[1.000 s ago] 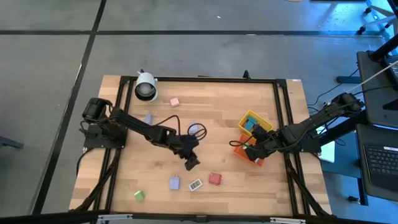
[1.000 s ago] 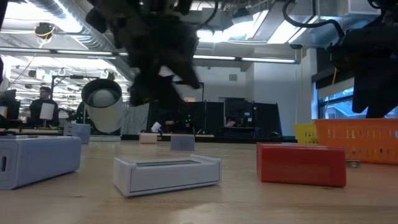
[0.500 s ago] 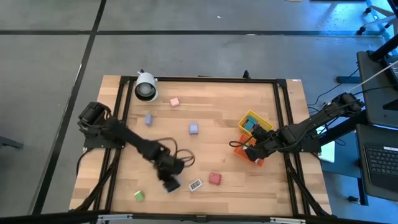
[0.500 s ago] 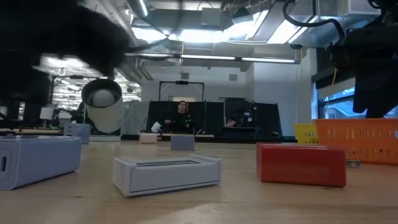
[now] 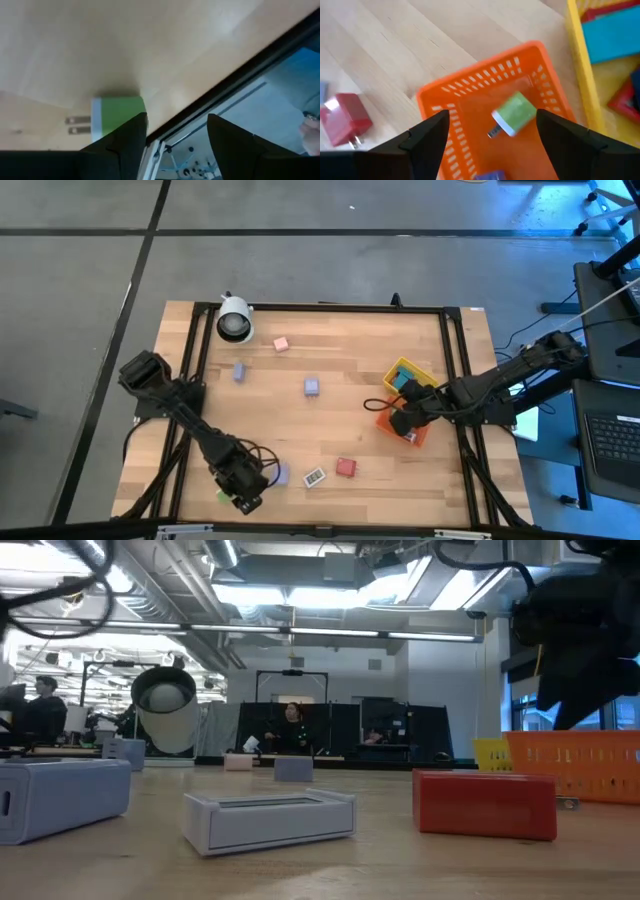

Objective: Pick & Place Office items
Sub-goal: Put the green charger adapter into the orange basket

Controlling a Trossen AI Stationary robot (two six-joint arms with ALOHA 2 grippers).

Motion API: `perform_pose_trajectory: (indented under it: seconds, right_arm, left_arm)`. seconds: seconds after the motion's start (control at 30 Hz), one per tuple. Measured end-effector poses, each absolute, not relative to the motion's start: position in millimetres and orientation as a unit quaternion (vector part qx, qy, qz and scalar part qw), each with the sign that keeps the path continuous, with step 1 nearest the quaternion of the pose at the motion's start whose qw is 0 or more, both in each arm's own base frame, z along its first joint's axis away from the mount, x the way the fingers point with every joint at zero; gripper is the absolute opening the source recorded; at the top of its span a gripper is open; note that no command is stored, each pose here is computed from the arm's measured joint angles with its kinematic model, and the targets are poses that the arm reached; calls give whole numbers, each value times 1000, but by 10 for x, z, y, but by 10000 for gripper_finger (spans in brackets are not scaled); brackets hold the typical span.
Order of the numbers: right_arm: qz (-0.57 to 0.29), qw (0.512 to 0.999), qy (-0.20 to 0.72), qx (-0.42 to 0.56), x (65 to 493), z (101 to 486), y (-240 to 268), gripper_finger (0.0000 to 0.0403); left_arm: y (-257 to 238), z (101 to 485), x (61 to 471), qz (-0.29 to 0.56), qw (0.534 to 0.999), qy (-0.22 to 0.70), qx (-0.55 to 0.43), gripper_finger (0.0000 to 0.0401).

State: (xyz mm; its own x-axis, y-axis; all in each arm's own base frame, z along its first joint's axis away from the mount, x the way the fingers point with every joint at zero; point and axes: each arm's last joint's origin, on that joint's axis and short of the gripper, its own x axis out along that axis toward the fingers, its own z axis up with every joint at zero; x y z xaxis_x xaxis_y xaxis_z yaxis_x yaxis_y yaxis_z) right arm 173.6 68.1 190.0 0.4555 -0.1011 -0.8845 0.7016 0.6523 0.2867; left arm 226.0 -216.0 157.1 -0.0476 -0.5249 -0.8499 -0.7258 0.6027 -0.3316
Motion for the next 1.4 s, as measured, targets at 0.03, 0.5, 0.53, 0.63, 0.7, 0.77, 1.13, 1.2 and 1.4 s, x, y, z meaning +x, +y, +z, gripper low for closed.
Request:
perform_pose_trajectory:
  seconds: [0.03, 0.5, 0.53, 0.63, 0.7, 0.77, 1.13, 1.2, 1.4]
  right_arm:
    - [-253, 789, 452, 331, 1749, 1904, 674, 300]
    - [-248, 801, 430, 334, 1837, 1929, 584, 300]
    - [-249, 801, 430, 334, 1839, 1929, 578, 300]
    - [-252, 801, 428, 336, 1846, 1930, 559, 300]
    - [-254, 800, 427, 337, 1849, 1930, 550, 300]
    - [-255, 800, 427, 337, 1851, 1930, 545, 300]
    - [-251, 814, 406, 332, 1887, 1951, 542, 300]
    - [-248, 818, 398, 334, 1904, 1961, 539, 300]
    - [-245, 822, 389, 337, 1930, 1974, 523, 300]
  left_arm:
    - [-2179, 1572, 2245, 95, 533, 718, -436, 214]
    - [-2230, 1551, 2099, 151, 504, 733, -432, 285]
    - [-2235, 1551, 2095, 150, 504, 733, -431, 285]
    - [-2237, 1551, 2093, 150, 504, 733, -431, 283]
    - [-2235, 1550, 2091, 151, 504, 734, -430, 283]
    - [-2231, 1549, 2087, 152, 504, 735, -427, 284]
    - [-2050, 1559, 2299, 151, 501, 717, -461, 279]
    - [-1999, 1561, 2342, 146, 497, 718, -465, 279]
    - [-1922, 1628, 2376, 116, 479, 732, -470, 279]
